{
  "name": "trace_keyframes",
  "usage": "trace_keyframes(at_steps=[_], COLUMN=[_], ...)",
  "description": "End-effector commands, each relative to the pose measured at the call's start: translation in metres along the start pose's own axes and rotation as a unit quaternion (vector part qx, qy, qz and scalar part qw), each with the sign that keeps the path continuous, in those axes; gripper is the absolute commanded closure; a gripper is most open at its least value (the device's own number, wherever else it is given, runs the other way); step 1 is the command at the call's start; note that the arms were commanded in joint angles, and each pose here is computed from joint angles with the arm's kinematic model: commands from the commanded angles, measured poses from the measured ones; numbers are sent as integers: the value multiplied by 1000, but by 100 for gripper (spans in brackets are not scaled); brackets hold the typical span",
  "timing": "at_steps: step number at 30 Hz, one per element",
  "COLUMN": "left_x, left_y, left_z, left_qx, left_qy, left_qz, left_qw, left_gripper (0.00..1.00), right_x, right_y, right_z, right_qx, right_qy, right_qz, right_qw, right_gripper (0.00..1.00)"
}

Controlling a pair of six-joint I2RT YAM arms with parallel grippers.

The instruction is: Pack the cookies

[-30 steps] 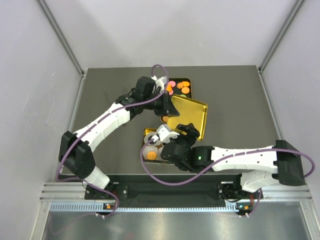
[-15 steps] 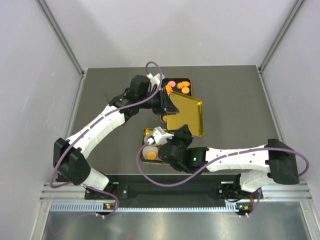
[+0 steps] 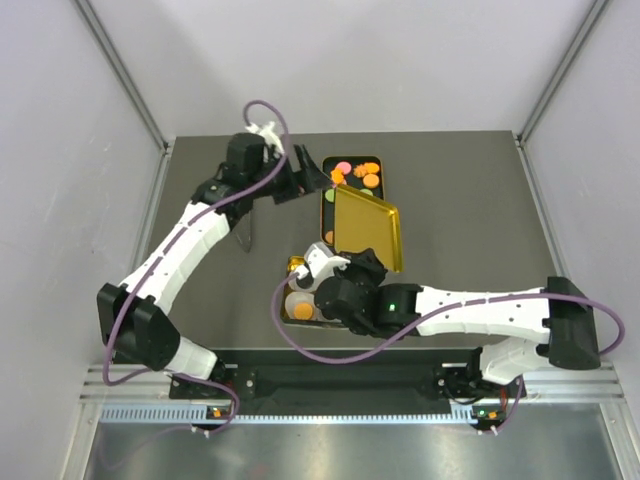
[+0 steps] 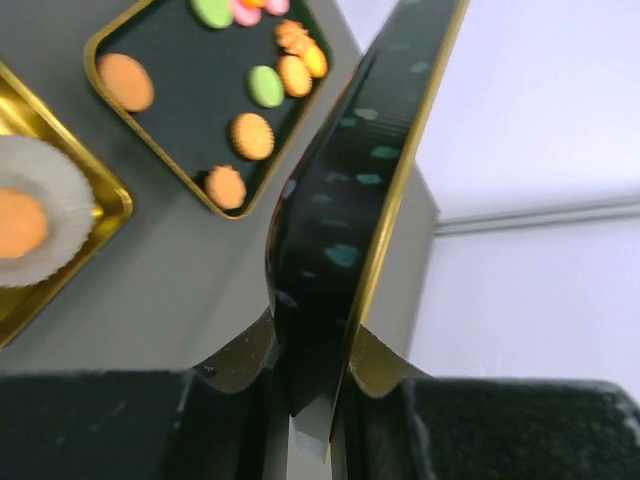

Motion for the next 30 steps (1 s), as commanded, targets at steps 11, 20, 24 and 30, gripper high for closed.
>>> trace_keyframes(at_steps=[11,20,24,30], left_x=[77,11,-12,-28], left_y=[-104,-133,-136,-132], left_z=[9,49,64,82], left_qx=[51,86,91,103], left_qy=[43,45,38,45], left_qz=[-231,-212,-196,-179], left_qw=[971,972,976,977], left_gripper=[10,10,10,8], right_x=[36,56,57,49], right_y=[-2,0,2,3], right_z=[-65,-49,-35,-7], right_qx=[395,565,588,622], right_qy=[412,555,590,613], right_qz=[-154,-248,-235,-224], right_qw=[806,558,502,432], right_gripper=[100,100,100,100])
Point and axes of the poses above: each gripper's point midway between its finger pads, its own y axis out along the fingers, its own z axis along the line the jaws close on, x = y × z, the point moved 5 cm from there along -y, back along the fingers, and after that the axes turned 9 degrees about -y, right-handed, at the moved point
